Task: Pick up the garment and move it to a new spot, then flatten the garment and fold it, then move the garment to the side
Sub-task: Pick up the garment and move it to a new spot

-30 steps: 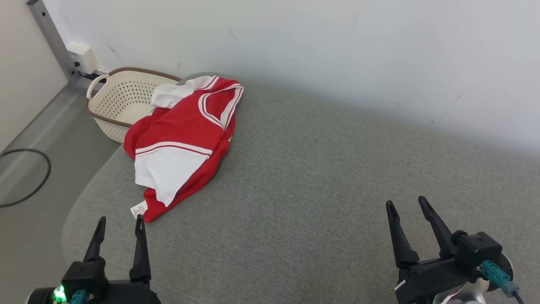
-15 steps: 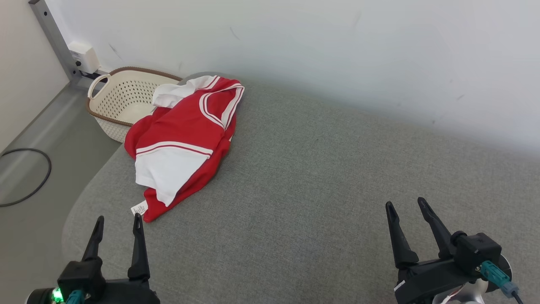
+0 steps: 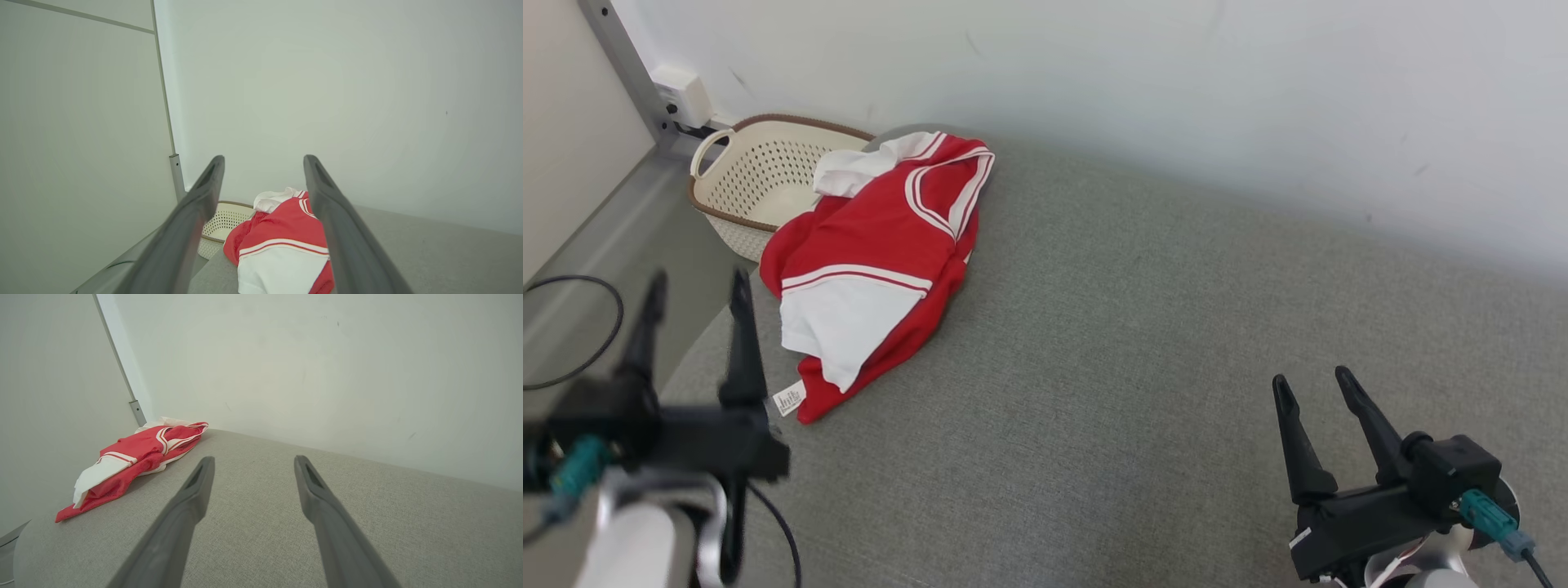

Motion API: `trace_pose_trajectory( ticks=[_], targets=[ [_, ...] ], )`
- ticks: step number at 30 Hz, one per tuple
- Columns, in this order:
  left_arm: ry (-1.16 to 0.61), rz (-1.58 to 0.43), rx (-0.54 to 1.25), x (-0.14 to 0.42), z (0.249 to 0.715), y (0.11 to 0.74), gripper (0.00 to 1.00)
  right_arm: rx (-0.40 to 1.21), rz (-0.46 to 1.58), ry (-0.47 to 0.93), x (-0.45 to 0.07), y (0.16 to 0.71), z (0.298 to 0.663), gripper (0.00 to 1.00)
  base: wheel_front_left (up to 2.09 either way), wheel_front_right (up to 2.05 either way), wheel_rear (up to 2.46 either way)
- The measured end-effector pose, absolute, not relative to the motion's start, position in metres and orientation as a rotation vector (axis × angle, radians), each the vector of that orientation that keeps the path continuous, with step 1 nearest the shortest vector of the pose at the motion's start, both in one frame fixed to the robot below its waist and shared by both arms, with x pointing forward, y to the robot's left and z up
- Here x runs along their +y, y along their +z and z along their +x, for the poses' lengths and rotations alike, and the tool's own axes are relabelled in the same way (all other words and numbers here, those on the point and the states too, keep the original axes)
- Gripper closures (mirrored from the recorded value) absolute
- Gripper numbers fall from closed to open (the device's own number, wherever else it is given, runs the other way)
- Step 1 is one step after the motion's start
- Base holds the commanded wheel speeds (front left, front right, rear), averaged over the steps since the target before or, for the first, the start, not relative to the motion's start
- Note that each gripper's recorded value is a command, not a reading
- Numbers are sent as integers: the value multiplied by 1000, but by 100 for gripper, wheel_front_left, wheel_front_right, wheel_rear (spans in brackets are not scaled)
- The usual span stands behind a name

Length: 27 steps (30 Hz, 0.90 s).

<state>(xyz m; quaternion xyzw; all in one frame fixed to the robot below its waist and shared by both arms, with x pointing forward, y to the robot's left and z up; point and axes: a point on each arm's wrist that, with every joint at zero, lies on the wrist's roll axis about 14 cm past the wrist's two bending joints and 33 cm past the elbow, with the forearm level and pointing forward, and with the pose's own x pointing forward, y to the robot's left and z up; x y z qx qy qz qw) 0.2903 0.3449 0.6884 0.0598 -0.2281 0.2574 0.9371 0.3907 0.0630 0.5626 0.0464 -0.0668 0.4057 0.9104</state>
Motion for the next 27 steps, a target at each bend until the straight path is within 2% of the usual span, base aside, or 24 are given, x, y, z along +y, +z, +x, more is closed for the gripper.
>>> trace_pose_trajectory(
  ticks=[6,10,17,27],
  targets=[
    [491,126,-476,359,325,723,0,-144,93,831,59,563,401,0,0,0,0],
    [467,101,-362,374,364,714,0,-142,87,818,52,561,411,0,0,0,0],
    [455,-9,-25,393,426,631,0,-118,73,800,40,548,431,0,0,0,0],
    [445,-144,365,392,460,502,0,-51,68,746,14,516,459,0,0,0,0]
  ],
)
